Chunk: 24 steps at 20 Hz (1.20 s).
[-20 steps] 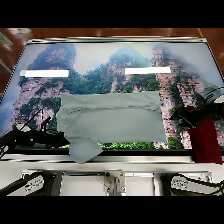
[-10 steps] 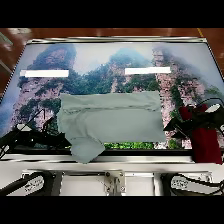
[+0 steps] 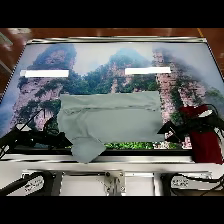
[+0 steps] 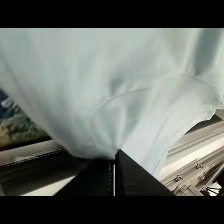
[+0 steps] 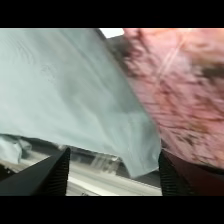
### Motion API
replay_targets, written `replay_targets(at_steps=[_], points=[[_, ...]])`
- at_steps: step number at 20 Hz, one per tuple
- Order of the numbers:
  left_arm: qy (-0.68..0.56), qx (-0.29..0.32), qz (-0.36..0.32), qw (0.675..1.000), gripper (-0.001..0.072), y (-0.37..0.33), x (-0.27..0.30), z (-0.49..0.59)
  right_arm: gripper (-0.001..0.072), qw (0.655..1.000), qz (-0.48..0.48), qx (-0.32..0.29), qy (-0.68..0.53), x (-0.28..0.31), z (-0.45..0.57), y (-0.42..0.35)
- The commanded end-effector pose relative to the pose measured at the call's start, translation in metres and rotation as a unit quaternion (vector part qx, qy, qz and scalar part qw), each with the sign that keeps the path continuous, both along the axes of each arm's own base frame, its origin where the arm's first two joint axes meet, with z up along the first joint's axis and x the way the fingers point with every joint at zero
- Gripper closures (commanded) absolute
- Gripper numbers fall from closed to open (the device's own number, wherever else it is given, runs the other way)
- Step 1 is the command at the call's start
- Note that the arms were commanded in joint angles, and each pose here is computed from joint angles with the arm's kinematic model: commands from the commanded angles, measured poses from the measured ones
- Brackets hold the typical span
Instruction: Fold the shirts.
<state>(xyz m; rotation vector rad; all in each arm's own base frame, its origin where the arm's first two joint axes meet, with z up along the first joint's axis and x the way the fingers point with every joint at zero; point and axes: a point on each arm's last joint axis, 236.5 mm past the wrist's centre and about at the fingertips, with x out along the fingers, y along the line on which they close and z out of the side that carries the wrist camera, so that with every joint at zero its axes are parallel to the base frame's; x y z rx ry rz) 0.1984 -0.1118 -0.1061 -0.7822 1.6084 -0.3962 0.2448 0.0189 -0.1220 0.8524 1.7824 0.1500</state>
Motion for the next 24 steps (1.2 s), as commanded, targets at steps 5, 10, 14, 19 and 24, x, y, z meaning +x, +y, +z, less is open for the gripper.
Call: replay_targets(at_steps=[5,10,14,19,24], points=[[-0.054,0.016,-0.011,0.998,0.0673,0.009,0.022,0.006,0.064,0.997,0.067,-0.002,-0.023,0.012,-0.004,0.022],[-0.19,0.047,-0.026,0.98,0.0673,0.03,0.1,0.069,0.0641,0.986,0.067,-0.045,-0.144,0.072,0.045,0.005],[-0.266,0.072,-0.019,0.961,0.0673,0.045,0.154,0.117,0.0641,0.965,0.035,-0.082,-0.248,0.138,0.076,-0.002],[-0.244,0.066,0.0,0.967,0.0672,0.057,0.197,0.108,0.0641,0.924,0.052,-0.174,-0.337,0.215,0.087,-0.003],[-0.222,0.056,0.006,0.973,0.0672,0.063,0.238,0.085,0.0641,0.931,0.05,-0.167,-0.32,0.25,0.058,0.007]])
